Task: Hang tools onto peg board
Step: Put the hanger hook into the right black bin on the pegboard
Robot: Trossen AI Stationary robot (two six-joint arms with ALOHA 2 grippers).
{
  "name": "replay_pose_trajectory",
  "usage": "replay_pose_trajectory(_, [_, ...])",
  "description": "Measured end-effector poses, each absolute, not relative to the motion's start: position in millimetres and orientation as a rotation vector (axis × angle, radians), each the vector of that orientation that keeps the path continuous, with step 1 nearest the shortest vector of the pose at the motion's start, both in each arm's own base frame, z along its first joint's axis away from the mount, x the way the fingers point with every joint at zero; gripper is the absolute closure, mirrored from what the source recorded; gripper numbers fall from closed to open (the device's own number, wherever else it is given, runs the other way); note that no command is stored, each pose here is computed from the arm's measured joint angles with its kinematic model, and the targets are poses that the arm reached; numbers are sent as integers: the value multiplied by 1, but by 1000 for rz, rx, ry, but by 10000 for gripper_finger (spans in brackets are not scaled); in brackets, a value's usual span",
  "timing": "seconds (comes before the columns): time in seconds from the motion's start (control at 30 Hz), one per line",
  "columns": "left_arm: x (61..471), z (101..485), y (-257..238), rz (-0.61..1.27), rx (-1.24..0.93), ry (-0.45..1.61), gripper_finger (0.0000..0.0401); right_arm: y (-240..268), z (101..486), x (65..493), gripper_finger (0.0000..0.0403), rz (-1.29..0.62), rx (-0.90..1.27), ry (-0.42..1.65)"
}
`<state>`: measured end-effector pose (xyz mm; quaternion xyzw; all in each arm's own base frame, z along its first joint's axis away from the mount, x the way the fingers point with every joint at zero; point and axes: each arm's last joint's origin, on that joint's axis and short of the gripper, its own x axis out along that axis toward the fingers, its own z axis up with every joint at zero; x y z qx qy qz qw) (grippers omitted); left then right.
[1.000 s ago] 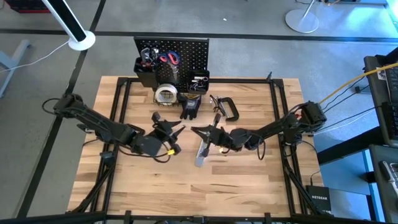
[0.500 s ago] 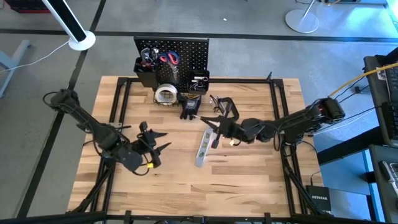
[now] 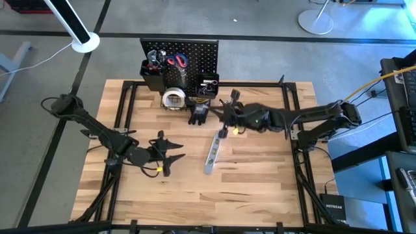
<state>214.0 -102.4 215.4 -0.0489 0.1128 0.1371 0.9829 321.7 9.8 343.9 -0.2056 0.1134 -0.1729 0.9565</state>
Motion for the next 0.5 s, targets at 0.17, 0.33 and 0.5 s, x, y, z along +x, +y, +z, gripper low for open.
replay_pose_trajectory(0.17, [215, 216, -99, 303, -54, 227, 248, -19, 356, 322, 396, -380, -423, 236])
replay_pose_trajectory(0.33, [215, 214, -98, 313, -63, 237, 254, -53, 353, 323, 393, -441, -407, 246])
replay_pose_trajectory(0.5, [215, 214, -98, 313, -61, 239, 253, -89, 336, 329, 391, -513, -386, 313])
